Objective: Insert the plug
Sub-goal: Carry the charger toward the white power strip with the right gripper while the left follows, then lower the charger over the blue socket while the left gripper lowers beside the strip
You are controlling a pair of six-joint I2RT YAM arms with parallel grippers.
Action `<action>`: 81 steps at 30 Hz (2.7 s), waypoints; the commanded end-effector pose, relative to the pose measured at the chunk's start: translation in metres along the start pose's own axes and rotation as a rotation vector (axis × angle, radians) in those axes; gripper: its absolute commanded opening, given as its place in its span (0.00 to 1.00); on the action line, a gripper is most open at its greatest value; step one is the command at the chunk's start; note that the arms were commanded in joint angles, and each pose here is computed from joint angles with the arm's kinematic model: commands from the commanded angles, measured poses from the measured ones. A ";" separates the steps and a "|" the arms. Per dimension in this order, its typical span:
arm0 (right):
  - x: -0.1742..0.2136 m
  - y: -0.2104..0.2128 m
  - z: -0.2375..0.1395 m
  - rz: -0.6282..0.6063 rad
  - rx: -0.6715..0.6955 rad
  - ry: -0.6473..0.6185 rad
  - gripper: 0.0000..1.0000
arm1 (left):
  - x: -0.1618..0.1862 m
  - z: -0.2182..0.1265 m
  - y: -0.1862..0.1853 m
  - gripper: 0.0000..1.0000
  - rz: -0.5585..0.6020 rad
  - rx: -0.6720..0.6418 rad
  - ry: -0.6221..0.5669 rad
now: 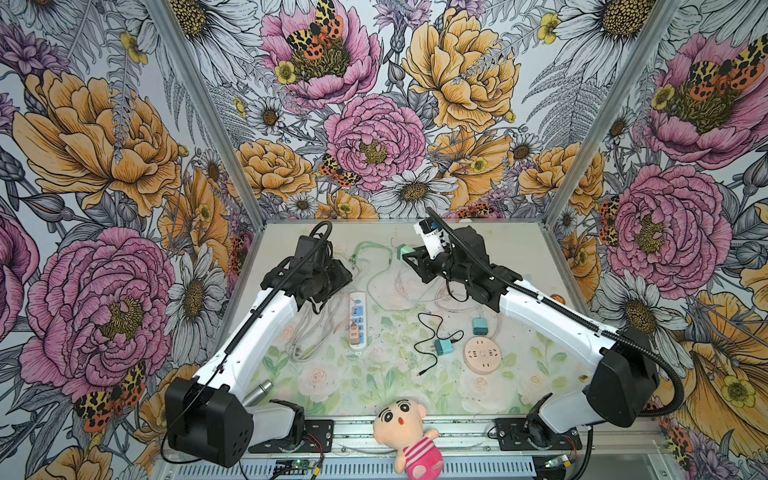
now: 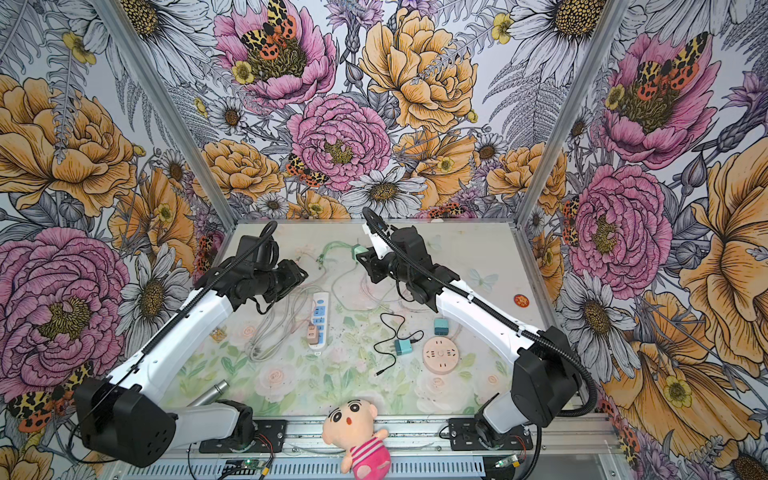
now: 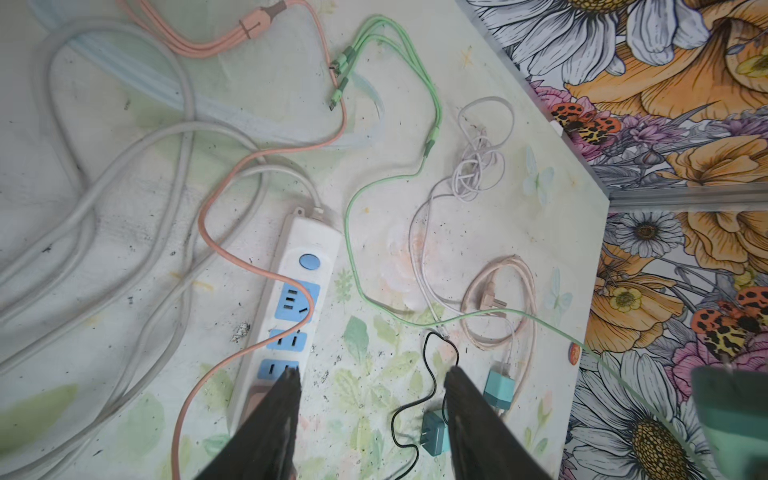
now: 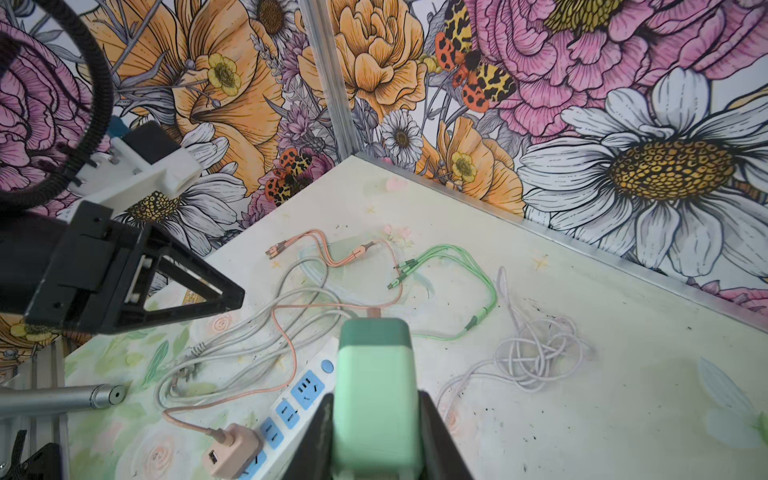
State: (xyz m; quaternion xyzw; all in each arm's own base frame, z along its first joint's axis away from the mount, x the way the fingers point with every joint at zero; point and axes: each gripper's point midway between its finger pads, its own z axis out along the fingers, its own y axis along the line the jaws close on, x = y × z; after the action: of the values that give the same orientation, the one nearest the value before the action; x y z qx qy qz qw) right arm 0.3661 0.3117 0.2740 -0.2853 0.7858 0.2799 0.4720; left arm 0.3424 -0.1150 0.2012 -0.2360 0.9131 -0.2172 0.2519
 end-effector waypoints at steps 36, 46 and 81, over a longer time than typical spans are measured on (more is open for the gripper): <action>0.021 -0.023 0.085 0.476 -0.009 0.341 0.00 | -0.032 0.084 0.116 0.24 -0.064 -0.422 0.141; 0.042 -0.004 0.098 0.425 0.059 0.470 0.00 | -0.019 0.047 0.090 0.52 -0.046 -0.361 0.123; 0.065 0.021 0.107 0.344 0.150 0.554 0.00 | 0.031 0.123 0.100 0.12 0.029 -0.419 0.243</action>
State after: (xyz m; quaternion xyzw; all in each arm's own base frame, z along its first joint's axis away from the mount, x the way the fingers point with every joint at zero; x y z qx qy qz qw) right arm 0.3843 0.3857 0.1774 -0.1797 0.9388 0.2146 0.2006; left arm 0.3461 -0.0669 0.0478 -0.2649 0.9602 -0.0268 0.0847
